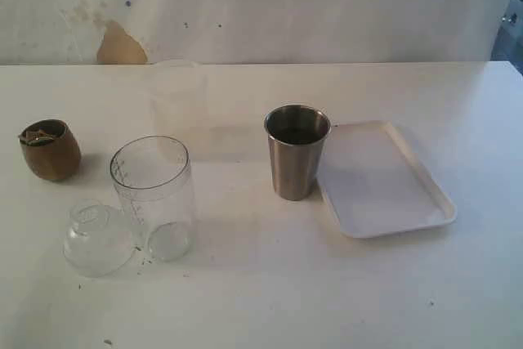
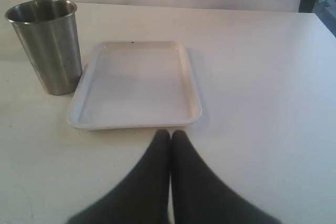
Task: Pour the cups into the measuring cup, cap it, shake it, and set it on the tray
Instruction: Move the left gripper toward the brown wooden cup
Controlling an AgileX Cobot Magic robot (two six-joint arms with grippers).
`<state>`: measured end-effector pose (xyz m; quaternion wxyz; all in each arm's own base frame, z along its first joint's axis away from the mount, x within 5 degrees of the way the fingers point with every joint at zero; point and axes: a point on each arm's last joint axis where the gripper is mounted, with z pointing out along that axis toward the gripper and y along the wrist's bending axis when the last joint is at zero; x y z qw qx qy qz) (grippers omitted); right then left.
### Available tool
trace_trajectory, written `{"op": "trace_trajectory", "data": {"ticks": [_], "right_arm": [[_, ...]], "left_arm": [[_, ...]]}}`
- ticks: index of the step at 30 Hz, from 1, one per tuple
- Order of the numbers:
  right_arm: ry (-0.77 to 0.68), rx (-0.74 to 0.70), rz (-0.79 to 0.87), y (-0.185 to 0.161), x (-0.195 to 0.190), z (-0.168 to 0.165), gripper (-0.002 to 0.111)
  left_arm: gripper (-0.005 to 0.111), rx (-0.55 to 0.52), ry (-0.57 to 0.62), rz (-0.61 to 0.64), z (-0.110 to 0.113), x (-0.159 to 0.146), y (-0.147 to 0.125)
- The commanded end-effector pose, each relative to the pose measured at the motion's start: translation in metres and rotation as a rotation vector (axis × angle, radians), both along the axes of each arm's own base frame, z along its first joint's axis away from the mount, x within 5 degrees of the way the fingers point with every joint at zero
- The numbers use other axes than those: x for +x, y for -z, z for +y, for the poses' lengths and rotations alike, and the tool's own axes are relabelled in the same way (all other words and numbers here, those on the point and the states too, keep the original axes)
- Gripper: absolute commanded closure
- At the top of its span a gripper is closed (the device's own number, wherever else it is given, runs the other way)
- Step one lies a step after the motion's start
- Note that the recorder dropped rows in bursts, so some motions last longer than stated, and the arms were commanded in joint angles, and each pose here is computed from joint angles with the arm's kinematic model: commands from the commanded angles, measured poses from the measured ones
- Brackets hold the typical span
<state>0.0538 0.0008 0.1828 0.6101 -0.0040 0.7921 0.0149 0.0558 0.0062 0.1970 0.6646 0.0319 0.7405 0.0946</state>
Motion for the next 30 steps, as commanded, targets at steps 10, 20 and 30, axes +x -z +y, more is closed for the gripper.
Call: {"op": "trace_trajectory", "data": {"ticks": [10, 20, 30], "right_arm": [[0.003, -0.009, -0.009, 0.0, 0.0, 0.0, 0.108], [0.003, -0.009, -0.009, 0.0, 0.0, 0.0, 0.108], [0.003, -0.009, -0.009, 0.0, 0.0, 0.0, 0.108]], "left_arm": [[0.057, -0.548, 0.088, -0.531, 0.0, 0.003, -0.053], [0.002, -0.433, 0.117, -0.154, -0.006, 0.081, -0.029], [0.002, -0.413, 0.155, 0.032, -0.008, 0.136, 0.027]]}}
